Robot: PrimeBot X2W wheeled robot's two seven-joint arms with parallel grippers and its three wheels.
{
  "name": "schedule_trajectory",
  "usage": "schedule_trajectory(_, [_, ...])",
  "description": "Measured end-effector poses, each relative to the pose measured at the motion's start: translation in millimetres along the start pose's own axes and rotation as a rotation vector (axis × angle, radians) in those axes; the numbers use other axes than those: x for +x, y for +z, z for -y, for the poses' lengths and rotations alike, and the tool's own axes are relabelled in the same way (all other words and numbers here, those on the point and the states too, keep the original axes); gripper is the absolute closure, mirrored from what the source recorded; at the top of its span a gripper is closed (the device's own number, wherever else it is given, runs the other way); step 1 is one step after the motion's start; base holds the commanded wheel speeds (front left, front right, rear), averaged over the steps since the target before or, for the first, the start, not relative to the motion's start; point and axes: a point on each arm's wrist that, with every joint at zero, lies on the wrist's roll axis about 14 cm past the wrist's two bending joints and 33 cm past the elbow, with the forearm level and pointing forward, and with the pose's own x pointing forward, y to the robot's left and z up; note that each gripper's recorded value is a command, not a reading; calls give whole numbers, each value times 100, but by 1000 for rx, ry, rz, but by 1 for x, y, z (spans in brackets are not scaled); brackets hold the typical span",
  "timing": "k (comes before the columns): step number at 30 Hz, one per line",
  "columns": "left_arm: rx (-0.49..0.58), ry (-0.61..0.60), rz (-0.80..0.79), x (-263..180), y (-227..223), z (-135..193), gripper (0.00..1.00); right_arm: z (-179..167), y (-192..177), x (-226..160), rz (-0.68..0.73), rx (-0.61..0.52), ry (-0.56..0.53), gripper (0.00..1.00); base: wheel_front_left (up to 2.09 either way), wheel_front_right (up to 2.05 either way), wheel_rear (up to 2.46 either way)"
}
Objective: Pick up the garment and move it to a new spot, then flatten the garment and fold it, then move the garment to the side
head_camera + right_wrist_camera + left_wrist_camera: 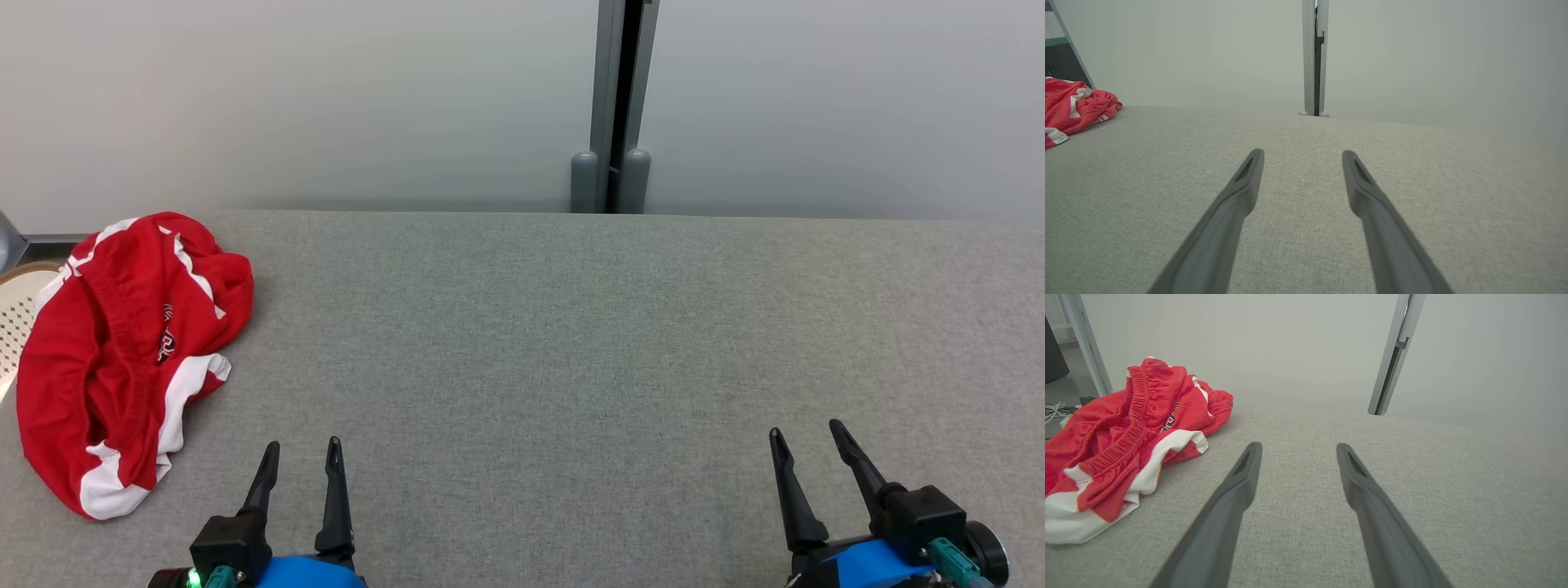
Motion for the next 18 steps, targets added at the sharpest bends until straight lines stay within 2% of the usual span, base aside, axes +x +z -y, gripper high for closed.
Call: schedule_trajectory(18, [12, 11, -9, -4, -3, -4, 0, -1, -2, 3, -7, -8, 6, 0, 0, 0, 0])
